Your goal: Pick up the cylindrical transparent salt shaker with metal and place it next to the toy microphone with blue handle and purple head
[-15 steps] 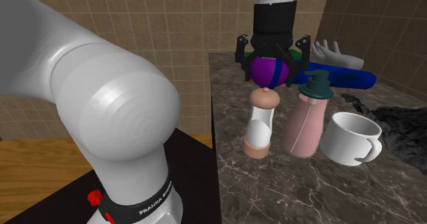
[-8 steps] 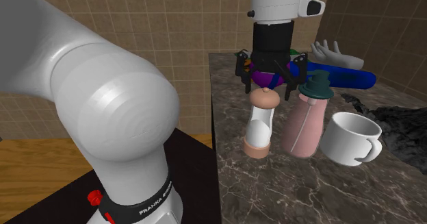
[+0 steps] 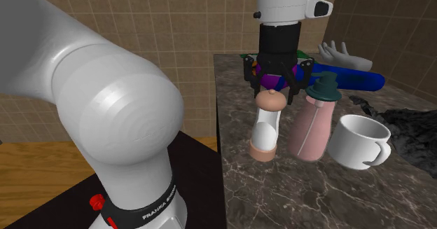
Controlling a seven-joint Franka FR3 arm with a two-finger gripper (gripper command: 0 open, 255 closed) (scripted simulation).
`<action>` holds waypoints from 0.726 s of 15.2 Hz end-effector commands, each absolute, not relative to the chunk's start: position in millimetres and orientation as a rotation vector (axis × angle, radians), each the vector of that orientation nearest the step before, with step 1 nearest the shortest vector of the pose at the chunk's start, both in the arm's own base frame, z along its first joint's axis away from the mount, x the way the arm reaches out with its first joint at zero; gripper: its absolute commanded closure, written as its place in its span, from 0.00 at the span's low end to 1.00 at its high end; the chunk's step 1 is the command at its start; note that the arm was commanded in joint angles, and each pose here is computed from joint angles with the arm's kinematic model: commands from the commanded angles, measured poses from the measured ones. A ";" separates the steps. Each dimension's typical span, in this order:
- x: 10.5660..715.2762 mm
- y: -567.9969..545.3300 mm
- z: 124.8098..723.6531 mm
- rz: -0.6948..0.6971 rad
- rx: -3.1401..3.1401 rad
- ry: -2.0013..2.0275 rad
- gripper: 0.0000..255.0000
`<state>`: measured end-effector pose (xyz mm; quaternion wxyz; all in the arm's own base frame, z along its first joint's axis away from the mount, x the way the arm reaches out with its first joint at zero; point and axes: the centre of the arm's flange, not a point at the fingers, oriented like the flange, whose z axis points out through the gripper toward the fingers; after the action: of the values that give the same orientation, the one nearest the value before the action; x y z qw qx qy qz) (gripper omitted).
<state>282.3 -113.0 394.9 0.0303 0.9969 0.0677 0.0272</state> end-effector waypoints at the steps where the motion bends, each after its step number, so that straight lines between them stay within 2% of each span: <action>1: 282.2 -112.9 394.6 0.082 3.073 0.209 1.00; 11: 282.2 -113.0 410.4 0.082 3.073 0.209 1.00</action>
<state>282.7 -113.3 405.3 0.0301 0.9969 0.0677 0.0269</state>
